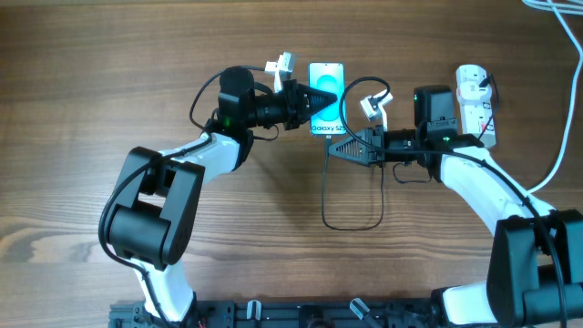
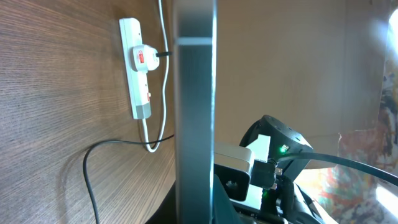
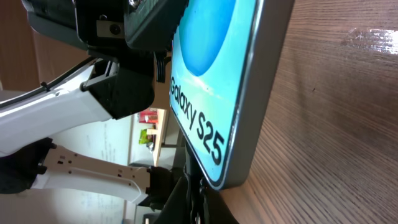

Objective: Plug charger to phone and switch on socket

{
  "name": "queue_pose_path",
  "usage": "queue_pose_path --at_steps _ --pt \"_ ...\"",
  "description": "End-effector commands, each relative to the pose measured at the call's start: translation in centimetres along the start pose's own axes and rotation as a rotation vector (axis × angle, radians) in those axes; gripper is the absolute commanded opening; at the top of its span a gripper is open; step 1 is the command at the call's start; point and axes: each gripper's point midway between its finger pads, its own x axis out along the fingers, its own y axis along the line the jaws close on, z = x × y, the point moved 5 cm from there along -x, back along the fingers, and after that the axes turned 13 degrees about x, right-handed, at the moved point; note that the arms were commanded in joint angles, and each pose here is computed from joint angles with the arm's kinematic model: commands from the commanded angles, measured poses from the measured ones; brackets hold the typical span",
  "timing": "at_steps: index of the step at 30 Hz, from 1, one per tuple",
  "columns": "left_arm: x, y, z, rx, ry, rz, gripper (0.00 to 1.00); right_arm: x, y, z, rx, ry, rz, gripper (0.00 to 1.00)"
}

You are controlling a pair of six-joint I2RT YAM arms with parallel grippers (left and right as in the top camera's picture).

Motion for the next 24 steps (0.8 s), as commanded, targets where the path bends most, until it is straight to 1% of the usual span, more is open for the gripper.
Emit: queue_pose_path --at_steps 1,24 --pt "0.6 -1.28 -0.84 0.029 0.092 -0.063 0.04 -0.07 -0.78 0.37 -0.008 -0.016 -0.02 0.04" --pt "0.47 -1.67 -1.67 0.04 0.16 -0.098 0.04 -0.64 -0.84 0.72 0.013 -0.035 -0.016 0.04"
